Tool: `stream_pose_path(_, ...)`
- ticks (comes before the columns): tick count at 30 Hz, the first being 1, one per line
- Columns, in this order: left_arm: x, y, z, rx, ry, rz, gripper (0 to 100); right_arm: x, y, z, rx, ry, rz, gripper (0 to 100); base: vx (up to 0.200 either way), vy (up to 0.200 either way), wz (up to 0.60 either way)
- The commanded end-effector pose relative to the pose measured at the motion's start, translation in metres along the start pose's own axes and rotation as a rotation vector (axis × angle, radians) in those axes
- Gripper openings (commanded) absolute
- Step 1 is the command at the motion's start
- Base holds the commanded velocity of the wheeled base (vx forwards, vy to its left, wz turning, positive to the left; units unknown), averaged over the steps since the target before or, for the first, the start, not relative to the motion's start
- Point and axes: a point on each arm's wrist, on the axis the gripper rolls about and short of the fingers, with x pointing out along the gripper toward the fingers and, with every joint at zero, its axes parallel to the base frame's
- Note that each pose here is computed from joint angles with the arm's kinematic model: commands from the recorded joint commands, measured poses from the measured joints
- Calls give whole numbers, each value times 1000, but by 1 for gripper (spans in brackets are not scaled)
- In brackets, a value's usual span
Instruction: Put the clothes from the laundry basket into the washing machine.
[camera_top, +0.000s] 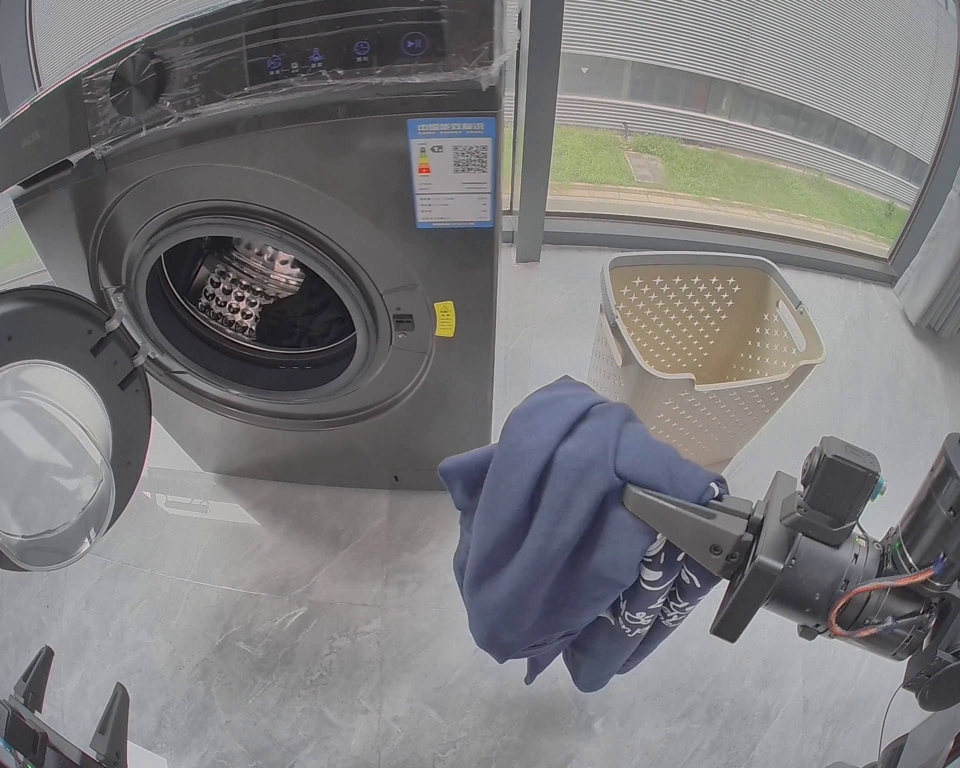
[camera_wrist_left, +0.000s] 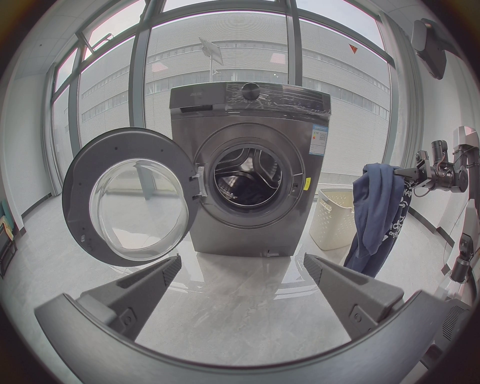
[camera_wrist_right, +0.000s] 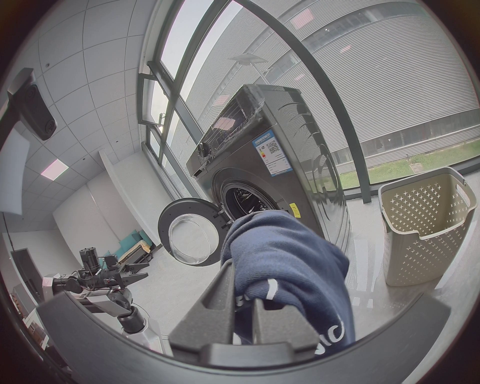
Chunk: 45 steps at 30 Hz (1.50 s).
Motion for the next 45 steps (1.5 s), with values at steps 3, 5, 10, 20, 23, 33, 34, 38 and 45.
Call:
stream_pose_path(3,0,0,-4,0,2,0,100,2,-1,0,1,2,-6,0,0,200,0)
stream_pose_path(5,0,0,-4,0,2,0,100,2,-2,-1,0,2,-9,0,0,200,0)
stream_pose_path(10,0,0,-4,0,2,0,100,2,-3,-2,1,6,-13,0,0,200,0)
stream_pose_path(20,0,0,-4,0,1,0,100,3,-6,-1,0,4,-25,0,0,180,0)
stream_pose_path(23,0,0,-4,-2,2,0,100,3,-6,-1,0,4,-25,0,0,0,0)
stream_pose_path(33,0,0,-4,-2,4,0,100,3,-6,-1,0,4,-25,0,-120,0,0)
stream_pose_path(34,0,0,-4,-2,2,1,100,2,-6,-1,0,5,-25,0,-200,0,0)
stream_pose_path(38,0,0,-4,-2,2,0,100,4,-6,-3,2,12,-29,0,0,0,0)
stream_pose_path(45,0,0,-4,-2,2,0,100,5,-7,-6,7,24,-33,0,0,57,0)
